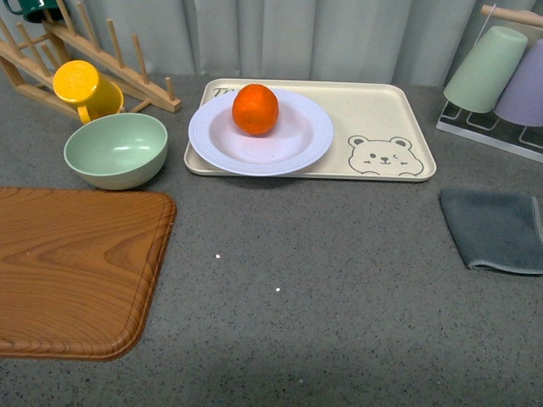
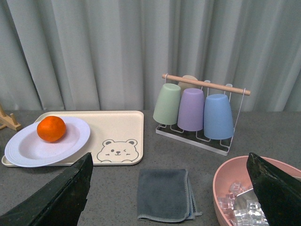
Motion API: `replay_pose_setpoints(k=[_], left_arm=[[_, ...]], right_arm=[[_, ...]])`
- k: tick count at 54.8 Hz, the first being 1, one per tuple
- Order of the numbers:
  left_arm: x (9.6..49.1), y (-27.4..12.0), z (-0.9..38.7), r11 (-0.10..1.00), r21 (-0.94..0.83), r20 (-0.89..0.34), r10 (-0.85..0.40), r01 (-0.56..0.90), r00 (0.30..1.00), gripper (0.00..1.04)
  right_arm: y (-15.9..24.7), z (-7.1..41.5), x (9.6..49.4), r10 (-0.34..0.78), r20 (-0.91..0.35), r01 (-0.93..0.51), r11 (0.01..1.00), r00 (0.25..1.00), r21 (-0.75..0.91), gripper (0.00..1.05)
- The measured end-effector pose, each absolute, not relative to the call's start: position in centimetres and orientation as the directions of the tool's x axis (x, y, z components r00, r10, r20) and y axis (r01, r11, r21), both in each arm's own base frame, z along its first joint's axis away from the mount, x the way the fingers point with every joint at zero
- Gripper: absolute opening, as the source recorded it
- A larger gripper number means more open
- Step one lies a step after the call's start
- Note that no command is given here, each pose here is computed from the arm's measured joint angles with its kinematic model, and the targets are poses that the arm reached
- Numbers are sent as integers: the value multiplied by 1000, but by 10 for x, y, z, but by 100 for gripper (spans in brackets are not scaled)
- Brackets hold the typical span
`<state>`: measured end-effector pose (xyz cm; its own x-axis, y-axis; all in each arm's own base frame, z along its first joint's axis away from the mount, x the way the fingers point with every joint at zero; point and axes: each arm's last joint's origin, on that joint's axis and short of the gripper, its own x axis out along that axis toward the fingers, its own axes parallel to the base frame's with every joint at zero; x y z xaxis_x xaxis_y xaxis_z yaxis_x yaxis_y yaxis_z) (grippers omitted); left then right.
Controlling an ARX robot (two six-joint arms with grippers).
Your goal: Place orange and plate with both arms
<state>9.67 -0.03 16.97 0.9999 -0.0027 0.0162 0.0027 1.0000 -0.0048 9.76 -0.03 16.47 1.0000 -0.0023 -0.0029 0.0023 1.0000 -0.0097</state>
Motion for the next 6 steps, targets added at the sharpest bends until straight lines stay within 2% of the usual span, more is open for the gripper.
replay_pose_setpoints(k=[6], left_arm=[[97,0,170,1000,-5,16,-3,3,1000,98]], right_arm=[[0,165,98,-2,-3,2,1000,1000,-10,96]])
